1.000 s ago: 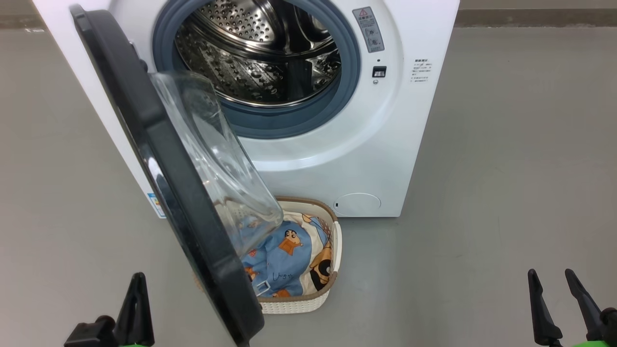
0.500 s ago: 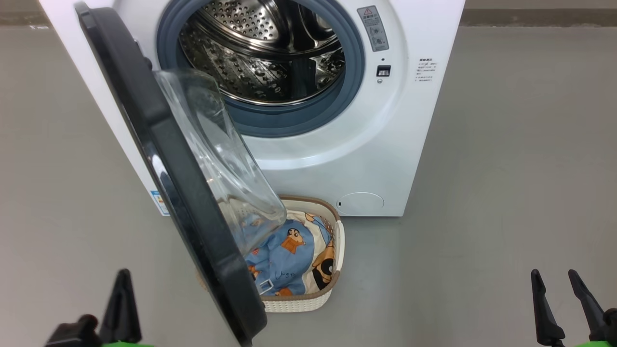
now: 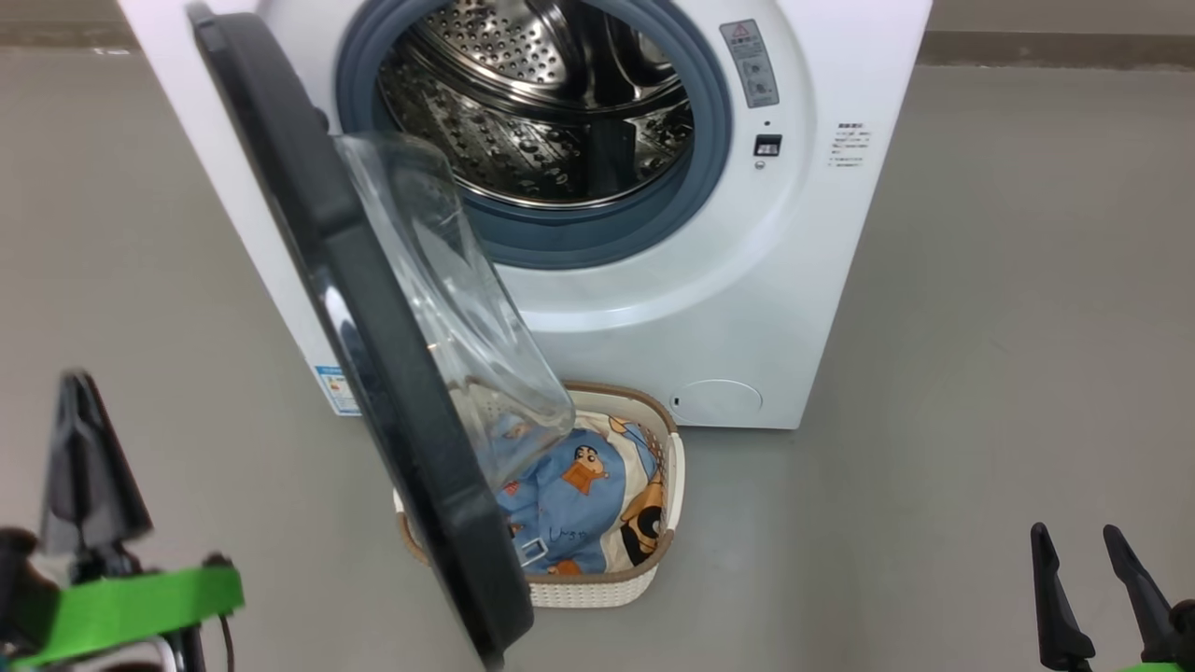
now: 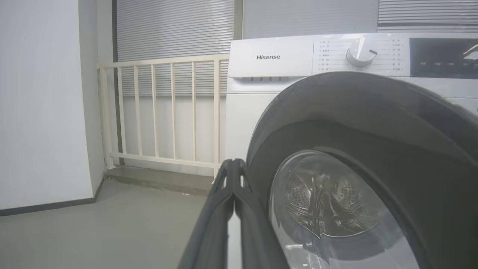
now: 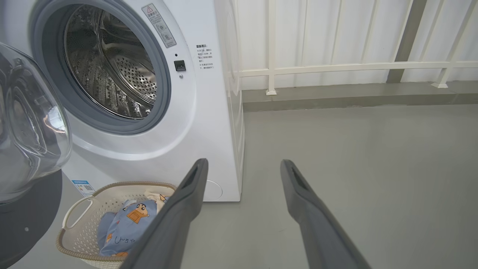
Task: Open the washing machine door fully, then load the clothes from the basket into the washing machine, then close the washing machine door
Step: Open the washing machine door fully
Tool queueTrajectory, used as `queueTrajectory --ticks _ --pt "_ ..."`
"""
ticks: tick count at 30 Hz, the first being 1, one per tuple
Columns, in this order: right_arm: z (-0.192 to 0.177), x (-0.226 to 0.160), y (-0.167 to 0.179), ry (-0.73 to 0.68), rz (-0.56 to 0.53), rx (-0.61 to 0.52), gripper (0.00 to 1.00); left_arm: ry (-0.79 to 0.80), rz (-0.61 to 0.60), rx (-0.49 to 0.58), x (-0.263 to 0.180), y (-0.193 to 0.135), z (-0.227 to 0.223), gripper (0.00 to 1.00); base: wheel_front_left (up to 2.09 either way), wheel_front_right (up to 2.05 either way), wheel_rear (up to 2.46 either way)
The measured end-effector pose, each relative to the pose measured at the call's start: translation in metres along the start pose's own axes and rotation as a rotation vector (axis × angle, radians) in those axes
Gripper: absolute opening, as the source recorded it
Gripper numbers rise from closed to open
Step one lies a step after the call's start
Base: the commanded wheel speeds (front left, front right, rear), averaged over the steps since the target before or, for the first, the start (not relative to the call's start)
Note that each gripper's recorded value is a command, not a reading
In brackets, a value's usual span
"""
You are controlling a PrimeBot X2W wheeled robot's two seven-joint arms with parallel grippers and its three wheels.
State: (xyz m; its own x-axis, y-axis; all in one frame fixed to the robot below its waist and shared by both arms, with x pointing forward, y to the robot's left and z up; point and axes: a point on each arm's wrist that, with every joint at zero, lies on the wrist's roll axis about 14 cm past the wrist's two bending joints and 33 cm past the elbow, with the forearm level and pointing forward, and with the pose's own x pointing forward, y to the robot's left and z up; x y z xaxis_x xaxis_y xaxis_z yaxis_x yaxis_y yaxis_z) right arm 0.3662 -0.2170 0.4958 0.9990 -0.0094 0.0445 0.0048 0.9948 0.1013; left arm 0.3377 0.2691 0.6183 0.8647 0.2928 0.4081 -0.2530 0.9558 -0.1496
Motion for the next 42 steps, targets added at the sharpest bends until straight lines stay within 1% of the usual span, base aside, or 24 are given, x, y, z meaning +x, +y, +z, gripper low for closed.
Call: queueTrajectory --ticks 2,9,13,17,23,25,27,31,32,38,42 --pt "0.000 0.001 0.002 -0.001 0.004 0.001 1.00 -0.065 -0.016 0.023 0.007 -0.003 0.020 0.00 0.00 0.00 0.00" --pt "-0.003 0.000 0.007 0.009 0.016 0.000 1.00 -0.279 -0.105 0.022 0.022 -0.028 0.090 0.00 0.00 0.00 0.00" --pt "-0.001 0.002 0.011 0.004 0.026 0.000 1.00 -0.354 -0.194 -0.005 0.025 -0.057 0.129 0.00 0.00 0.00 0.00" --pt "-0.001 0.003 0.015 0.002 0.035 0.005 1.00 -0.357 -0.314 -0.054 0.015 -0.094 0.145 0.00 0.00 0.00 0.00" --pt "-0.006 0.003 0.019 0.017 0.042 0.010 1.00 -0.290 -0.461 -0.151 -0.006 -0.148 0.144 0.00 0.00 0.00 0.00" --pt "-0.007 0.003 0.020 0.018 0.044 0.010 1.00 -0.257 -0.510 -0.212 -0.016 -0.165 0.141 0.00 0.00 0.00 0.00" --pt "-0.008 0.003 0.021 0.022 0.046 0.011 1.00 -0.216 -0.543 -0.248 -0.023 -0.179 0.135 0.00 0.00 0.00 0.00" --pt "-0.011 0.004 0.021 0.032 0.046 0.016 1.00 -0.107 -0.587 -0.300 -0.035 -0.200 0.114 0.00 0.00 0.00 0.00" --pt "-0.014 0.005 0.022 0.039 0.047 0.021 1.00 -0.048 -0.605 -0.312 -0.041 -0.209 0.100 0.00 0.00 0.00 0.00" --pt "-0.022 0.008 0.025 0.062 0.054 0.034 1.00 0.103 -0.623 -0.316 -0.059 -0.225 0.063 0.00 0.00 0.00 0.00" --pt "-0.026 0.011 0.029 0.073 0.064 0.037 1.00 0.170 -0.625 -0.302 -0.065 -0.229 0.048 0.00 0.00 0.00 0.00"
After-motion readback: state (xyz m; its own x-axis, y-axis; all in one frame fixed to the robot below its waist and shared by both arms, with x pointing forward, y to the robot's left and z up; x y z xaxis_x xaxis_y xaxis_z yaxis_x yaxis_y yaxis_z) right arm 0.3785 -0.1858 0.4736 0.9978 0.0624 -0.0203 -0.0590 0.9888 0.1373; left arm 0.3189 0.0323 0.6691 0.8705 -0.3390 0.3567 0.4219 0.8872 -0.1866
